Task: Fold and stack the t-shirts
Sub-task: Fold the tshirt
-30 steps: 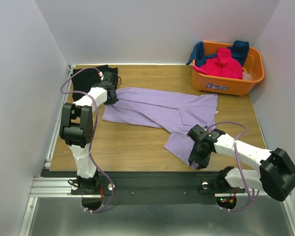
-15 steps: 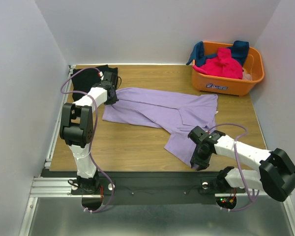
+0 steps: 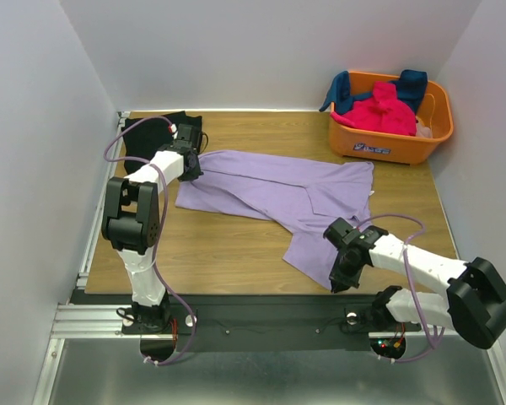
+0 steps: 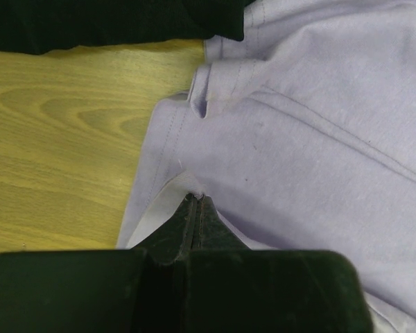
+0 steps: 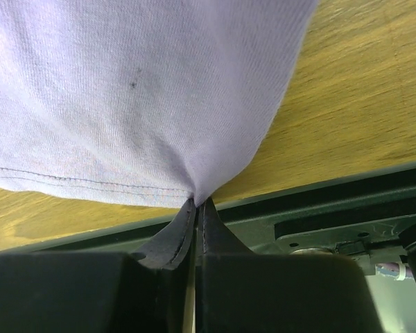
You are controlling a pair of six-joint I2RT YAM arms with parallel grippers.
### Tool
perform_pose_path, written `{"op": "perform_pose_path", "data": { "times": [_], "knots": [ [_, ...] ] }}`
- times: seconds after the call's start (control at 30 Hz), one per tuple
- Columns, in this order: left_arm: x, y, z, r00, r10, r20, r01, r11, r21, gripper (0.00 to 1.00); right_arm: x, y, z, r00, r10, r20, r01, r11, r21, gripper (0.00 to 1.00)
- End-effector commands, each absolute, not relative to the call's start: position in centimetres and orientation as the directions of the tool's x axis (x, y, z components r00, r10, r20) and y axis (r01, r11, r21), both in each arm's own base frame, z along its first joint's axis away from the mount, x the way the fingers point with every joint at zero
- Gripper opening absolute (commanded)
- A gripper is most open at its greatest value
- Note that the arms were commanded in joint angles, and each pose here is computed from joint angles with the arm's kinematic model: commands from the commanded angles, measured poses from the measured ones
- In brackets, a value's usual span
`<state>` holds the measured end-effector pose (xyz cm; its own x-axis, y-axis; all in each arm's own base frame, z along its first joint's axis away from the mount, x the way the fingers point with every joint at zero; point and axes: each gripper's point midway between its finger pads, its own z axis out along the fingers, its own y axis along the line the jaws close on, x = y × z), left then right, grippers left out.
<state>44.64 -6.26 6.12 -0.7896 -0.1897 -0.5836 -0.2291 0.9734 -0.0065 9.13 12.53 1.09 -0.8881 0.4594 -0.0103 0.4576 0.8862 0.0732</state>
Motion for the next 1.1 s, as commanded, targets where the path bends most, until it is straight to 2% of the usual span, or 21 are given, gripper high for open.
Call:
{"op": "perform_pose_path", "data": {
  "times": [0.0, 0.3, 0.83, 1.07],
  "knots": [
    [43.8, -5.4, 9.0, -0.754, -0.182, -0.631, -0.231, 0.973, -0.004, 0.0, 9.7, 11.8, 1.8, -0.883, 0.465, -0.07, 0.461, 0.885, 0.068, 0.0],
    [39.8, -5.1, 9.6, -0.752, -0.211, -0.624, -0.239, 0.97, -0.04, 0.0, 9.1, 11.6, 5.2, -0.881, 0.469, -0.065, 0.464, 0.882, 0.082, 0.0],
    [33.1, -4.8, 9.9, -0.775, -0.254, -0.579, -0.254, 0.964, -0.082, 0.0, 8.5, 10.0, 9.6, -0.858, 0.5, -0.117, 0.495, 0.866, 0.077, 0.0],
    [32.1, -4.5, 10.3, -0.77, -0.25, -0.587, -0.252, 0.964, -0.08, 0.0, 10.6, 11.0, 11.1, -0.847, 0.504, -0.171, 0.486, 0.863, 0.137, 0.0]
  ]
}}
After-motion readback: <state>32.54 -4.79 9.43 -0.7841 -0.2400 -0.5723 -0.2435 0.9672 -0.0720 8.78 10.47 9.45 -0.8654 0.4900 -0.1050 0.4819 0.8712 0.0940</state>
